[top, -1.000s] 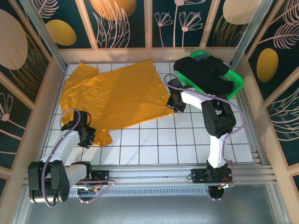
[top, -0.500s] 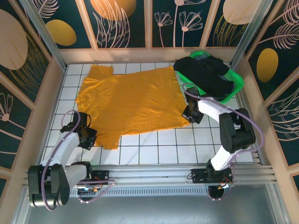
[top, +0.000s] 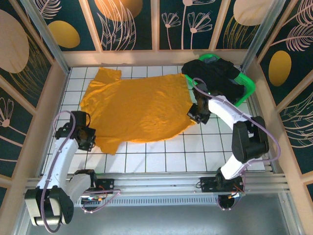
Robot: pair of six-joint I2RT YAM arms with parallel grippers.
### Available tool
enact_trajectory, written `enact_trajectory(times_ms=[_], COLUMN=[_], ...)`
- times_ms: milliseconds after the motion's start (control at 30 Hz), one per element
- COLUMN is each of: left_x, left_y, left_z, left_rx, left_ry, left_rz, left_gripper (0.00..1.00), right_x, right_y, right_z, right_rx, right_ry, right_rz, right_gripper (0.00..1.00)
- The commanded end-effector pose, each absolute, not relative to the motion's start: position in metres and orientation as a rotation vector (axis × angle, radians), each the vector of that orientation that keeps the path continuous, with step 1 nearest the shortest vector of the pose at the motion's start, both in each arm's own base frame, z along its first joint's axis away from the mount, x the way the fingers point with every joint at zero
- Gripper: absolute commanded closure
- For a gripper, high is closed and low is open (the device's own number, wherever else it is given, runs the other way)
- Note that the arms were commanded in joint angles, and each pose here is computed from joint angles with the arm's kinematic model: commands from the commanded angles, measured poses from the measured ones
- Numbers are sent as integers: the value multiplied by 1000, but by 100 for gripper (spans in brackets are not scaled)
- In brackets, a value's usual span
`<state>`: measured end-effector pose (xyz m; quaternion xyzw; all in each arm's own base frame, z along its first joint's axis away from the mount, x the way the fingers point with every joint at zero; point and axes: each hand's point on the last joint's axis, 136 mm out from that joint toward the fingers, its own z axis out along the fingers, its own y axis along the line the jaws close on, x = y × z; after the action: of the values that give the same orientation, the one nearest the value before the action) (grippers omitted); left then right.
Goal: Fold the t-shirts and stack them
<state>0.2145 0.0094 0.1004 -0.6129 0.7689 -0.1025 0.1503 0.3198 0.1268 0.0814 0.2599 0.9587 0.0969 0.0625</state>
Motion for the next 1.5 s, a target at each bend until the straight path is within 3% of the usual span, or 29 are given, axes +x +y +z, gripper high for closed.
enact_trajectory(times_ms=[0,300,767,1467], left_x=[241,307,374,406], left_y=[23,31,52,55], left_z=[119,126,124,101], left_rx=[-1729,-1536,-1253,-1064], left_ry=[2119,2184,2297,2407], left_rz=[-251,-201,6,87], left_gripper=[100,100,100,99], right_x=[329,389,432,470], right_y=[120,130,127,135], right_z=[82,93,76,76], right_rx=[880,884,927,906], right_ry=[2909,2827,2790,2735], right_rz=[215,248,190,212], right_gripper=[100,100,100,100])
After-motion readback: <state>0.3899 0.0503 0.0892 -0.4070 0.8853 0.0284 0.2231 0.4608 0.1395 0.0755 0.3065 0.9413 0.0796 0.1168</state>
